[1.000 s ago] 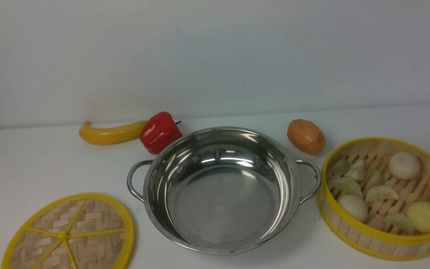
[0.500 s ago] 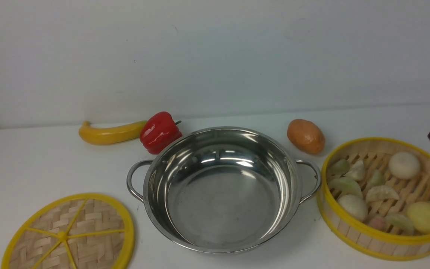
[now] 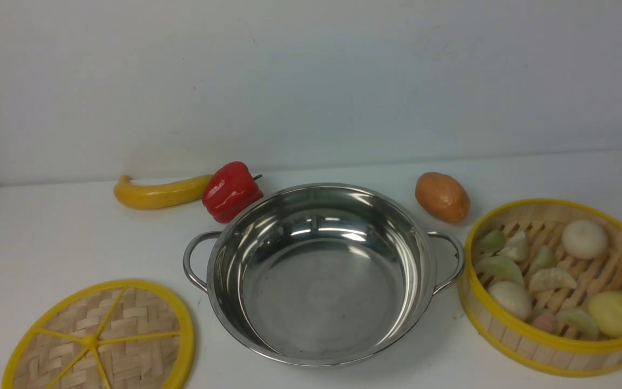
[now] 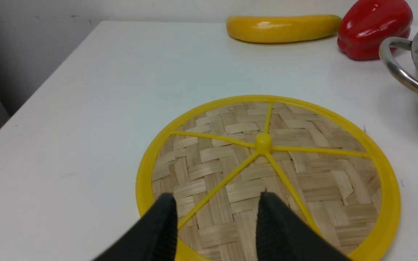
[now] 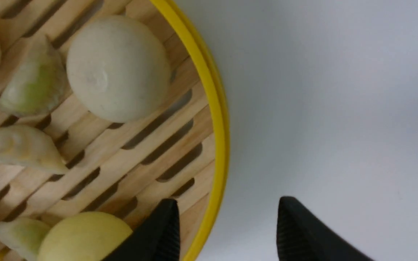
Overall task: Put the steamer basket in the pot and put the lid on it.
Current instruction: Use the right arm to lift the steamer closest to it
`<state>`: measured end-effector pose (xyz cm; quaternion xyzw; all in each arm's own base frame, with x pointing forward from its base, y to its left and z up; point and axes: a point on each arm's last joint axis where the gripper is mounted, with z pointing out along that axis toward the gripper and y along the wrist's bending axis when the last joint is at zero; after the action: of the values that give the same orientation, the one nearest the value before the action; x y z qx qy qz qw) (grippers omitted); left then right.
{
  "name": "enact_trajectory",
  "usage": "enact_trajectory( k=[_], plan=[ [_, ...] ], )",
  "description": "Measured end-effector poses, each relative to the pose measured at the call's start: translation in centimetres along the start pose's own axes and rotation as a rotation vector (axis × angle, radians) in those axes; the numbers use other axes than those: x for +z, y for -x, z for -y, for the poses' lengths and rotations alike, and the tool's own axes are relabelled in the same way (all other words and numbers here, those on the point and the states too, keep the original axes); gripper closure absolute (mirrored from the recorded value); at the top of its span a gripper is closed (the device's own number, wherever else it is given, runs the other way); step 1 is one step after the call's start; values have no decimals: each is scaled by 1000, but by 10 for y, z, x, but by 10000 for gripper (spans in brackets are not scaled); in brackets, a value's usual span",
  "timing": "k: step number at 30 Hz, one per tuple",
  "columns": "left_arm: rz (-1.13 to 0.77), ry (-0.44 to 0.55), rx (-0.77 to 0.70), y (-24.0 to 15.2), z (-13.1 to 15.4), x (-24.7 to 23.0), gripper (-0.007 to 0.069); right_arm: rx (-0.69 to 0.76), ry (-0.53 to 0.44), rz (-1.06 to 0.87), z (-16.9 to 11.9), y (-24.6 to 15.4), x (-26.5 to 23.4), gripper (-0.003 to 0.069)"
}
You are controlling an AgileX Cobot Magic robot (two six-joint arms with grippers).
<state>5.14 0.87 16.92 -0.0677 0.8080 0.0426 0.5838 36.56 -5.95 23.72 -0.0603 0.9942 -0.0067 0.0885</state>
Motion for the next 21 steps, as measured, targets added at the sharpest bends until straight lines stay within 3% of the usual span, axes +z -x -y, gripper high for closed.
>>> enact_trajectory(
  k=[21],
  plan=[
    [0,0,0,0,0,0,335,-70,82,-107,-2,3,42,321]
  ],
)
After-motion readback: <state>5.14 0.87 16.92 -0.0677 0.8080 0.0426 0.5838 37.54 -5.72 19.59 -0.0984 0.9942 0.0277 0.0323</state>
